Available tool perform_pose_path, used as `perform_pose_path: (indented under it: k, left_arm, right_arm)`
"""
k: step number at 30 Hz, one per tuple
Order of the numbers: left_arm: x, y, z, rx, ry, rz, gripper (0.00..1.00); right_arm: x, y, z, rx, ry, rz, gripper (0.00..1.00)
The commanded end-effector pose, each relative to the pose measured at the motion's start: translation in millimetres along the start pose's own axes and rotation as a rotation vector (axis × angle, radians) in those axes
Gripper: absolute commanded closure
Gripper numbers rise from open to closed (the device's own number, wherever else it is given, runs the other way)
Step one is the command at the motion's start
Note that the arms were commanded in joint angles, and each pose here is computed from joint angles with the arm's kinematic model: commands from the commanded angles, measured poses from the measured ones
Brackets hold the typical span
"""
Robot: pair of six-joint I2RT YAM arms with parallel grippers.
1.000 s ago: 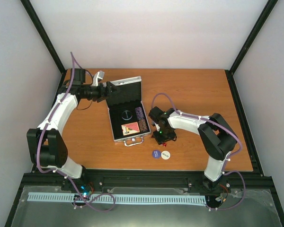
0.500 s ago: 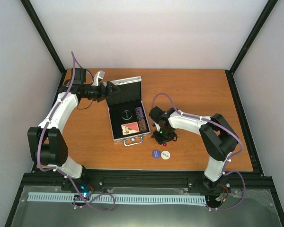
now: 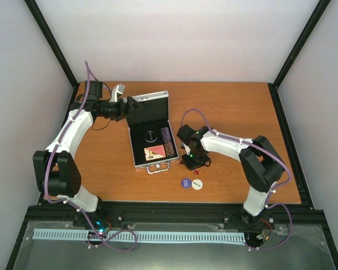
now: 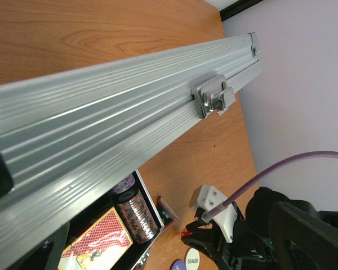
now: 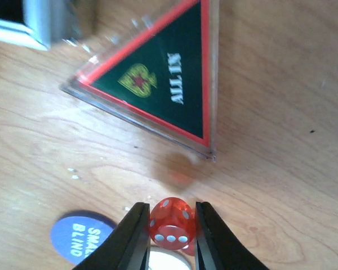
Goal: Pack up texas hold em set
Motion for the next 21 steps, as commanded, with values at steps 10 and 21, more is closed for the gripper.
perform_pose_path:
  k: [10, 21]
  left_arm:
    - [15.0, -9.8, -17.6, -0.014, 0.064, -0.043, 0.00]
    - [18.4, -14.6, -22.9, -0.009, 0.074, -0.061, 0.00]
  right_arm:
    - [70.2, -95.4, 41.1, 0.137, -0.068, -0.247, 0.85]
    - [141.8, -69.9, 78.6, 0.266, -0.080, -0.294, 0.87]
Point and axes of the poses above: each gripper's point midway between its finger pads, its own y axis out along the fingers, its own z axis along the line the jaws close on, x = y × z, the point moved 6 cm from there along -y, back along the fingers, and after that the axes turned 2 degrees about y, right-handed, at the moved point
